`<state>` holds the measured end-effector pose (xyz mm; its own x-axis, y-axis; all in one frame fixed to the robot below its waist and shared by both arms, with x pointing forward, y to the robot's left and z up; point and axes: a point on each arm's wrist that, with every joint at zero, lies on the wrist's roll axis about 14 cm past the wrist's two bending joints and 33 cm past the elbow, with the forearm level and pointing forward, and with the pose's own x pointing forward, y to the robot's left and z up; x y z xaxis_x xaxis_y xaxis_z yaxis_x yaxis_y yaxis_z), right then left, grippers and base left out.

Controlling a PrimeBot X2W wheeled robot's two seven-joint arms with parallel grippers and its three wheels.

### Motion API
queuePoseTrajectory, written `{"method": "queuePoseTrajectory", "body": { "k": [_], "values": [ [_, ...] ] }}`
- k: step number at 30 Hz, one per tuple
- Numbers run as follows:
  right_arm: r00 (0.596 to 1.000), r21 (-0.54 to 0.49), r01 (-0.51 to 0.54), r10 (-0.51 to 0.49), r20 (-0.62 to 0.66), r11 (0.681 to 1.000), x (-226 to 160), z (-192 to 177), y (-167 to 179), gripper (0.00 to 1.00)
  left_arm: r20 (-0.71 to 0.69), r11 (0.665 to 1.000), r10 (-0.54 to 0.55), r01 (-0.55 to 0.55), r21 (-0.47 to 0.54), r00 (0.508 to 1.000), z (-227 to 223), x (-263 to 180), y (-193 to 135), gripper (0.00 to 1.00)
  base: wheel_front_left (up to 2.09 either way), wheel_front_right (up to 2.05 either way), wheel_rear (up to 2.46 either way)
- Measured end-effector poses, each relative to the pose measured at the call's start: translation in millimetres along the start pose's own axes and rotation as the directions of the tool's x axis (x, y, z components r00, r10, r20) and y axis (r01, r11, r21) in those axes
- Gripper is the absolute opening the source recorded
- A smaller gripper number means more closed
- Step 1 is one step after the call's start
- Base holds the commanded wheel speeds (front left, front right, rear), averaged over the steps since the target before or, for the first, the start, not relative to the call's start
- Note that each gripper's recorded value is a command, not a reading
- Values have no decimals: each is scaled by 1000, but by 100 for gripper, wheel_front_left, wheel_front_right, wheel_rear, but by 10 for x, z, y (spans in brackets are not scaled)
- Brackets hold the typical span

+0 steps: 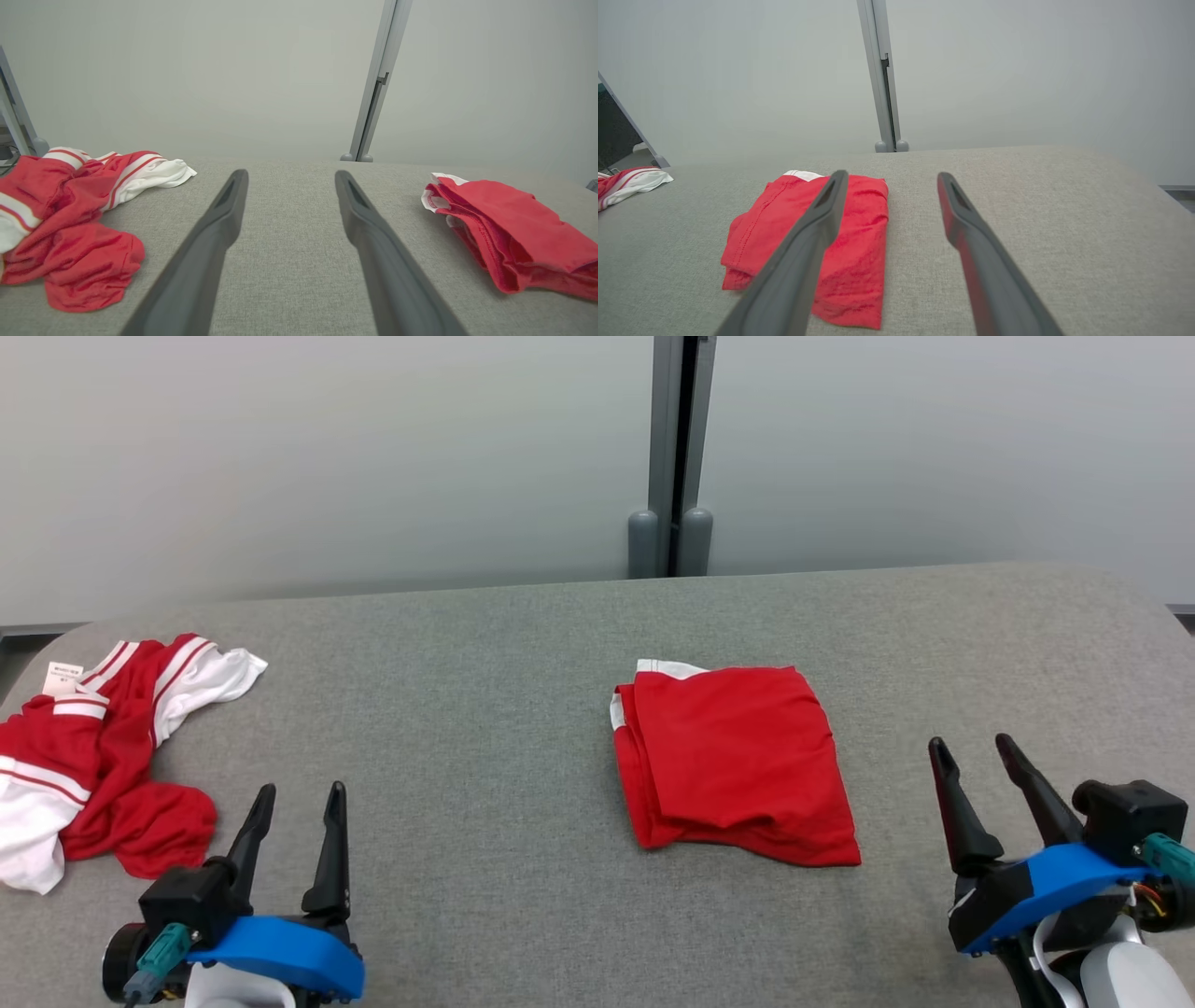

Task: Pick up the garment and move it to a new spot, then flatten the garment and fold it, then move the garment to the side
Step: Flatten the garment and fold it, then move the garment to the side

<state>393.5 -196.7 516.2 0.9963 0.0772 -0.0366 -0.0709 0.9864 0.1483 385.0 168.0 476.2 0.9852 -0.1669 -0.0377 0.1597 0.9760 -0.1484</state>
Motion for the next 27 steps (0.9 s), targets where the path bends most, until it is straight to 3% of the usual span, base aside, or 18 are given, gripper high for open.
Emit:
{"method": "queuePoseTrajectory", "body": {
  "k": [13, 27],
  "values": [
    [999, -88, 39, -40, -7, 995, -111, -163, -137, 100, 0, 999, 51, -51, -10, 999, 1, -67, 134, 100, 0, 0, 0],
    [1000, -81, 19, -21, -23, 996, -124, -315, -67, 100, -38, 998, 55, -55, -9, 998, -117, -83, 147, 100, 0, 0, 0]
  ]
}}
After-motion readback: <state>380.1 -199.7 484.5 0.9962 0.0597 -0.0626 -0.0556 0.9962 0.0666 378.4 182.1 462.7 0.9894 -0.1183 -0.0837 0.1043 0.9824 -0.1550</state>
